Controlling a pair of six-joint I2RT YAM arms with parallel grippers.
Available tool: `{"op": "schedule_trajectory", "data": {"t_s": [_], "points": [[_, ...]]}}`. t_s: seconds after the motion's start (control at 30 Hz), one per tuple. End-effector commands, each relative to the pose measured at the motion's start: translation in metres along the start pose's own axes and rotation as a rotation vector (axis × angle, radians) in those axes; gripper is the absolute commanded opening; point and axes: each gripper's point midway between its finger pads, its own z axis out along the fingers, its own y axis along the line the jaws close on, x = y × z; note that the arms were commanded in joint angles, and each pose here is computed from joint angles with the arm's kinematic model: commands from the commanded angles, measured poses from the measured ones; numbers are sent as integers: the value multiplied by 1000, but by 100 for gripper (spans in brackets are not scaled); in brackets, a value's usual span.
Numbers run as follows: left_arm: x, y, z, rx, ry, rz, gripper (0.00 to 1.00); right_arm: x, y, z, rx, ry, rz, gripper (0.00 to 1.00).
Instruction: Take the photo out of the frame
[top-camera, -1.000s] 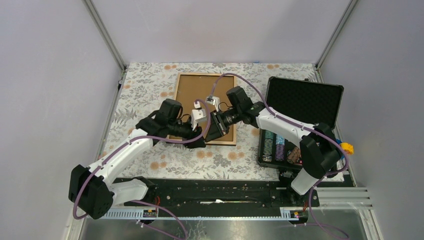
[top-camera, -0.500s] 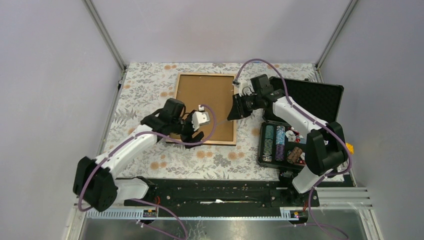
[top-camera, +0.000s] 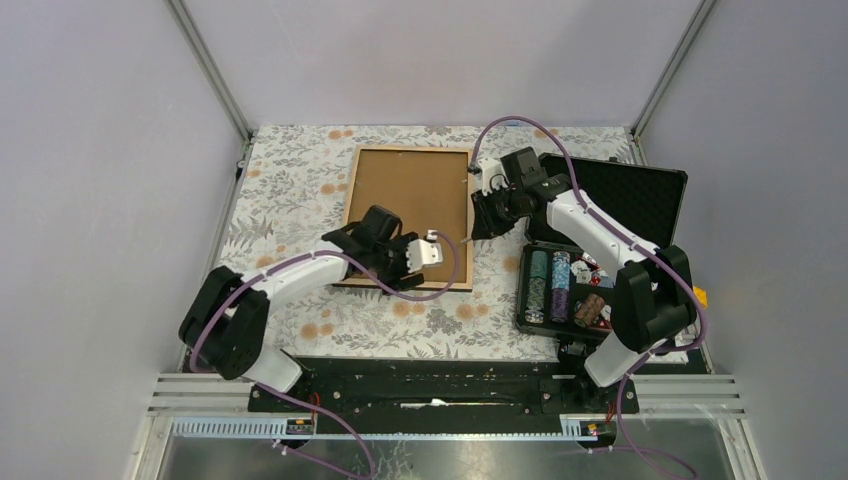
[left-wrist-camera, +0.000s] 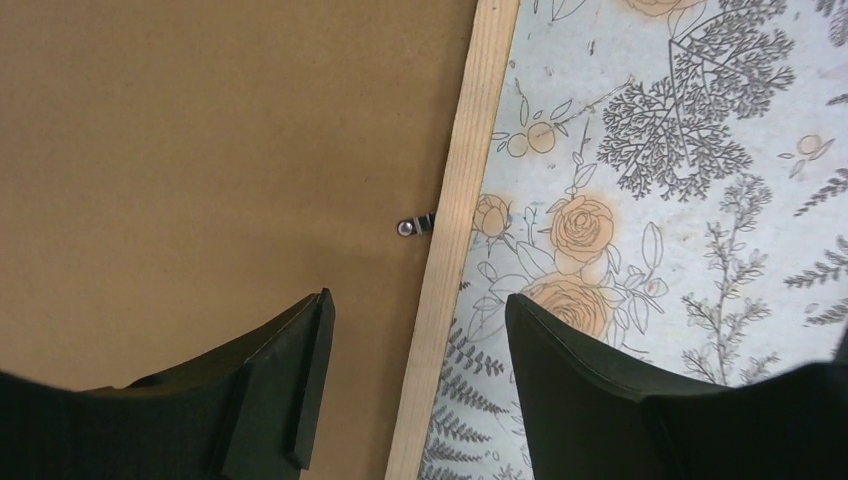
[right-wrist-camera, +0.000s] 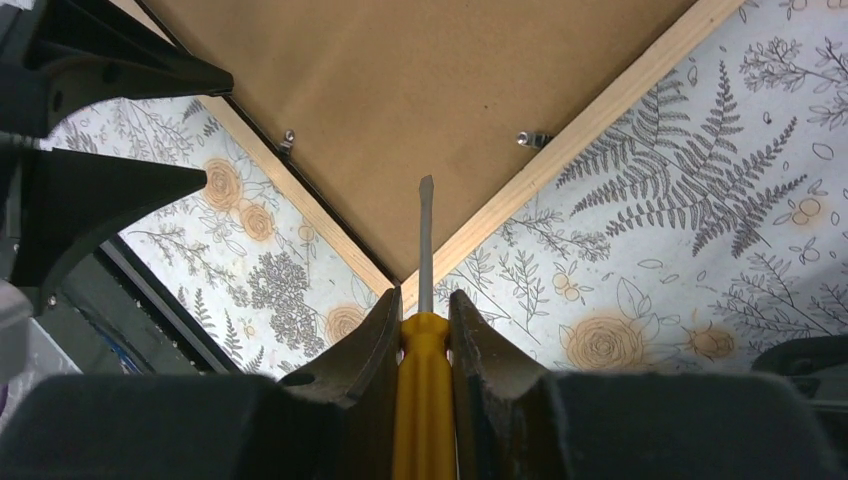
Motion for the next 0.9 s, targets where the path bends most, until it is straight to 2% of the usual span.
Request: {"op": "schedule_trajectory", "data": {"t_s": [0.0,0.1,0.23,0.33,0.57,0.63,0.77,0.87], "points": [[4,8,14,-39,48,104,67,-10,2,-15,31,-28,-40,0],[11,-7,22,10,78,125,59,-5,2,-15,29,-12,-40,0],[16,-30,32,61,127,146,39,2,4,-15,23,13,-36,0],[15,-47,36,91,145,148,28,11,4,-15,26,34,-34,0],[9,-69,39,126,143,145,15,25,2,-17,61,60,-55,0],[5,-71,38,121,138,146,17,27,4,-17,60,62,-60,0],[-16,-51,26,42,94,129,36,23,8,-18,47,54,-59,0],[-35,-31,11,1,35,110,47,17,9,-21,47,40,-61,0]]}}
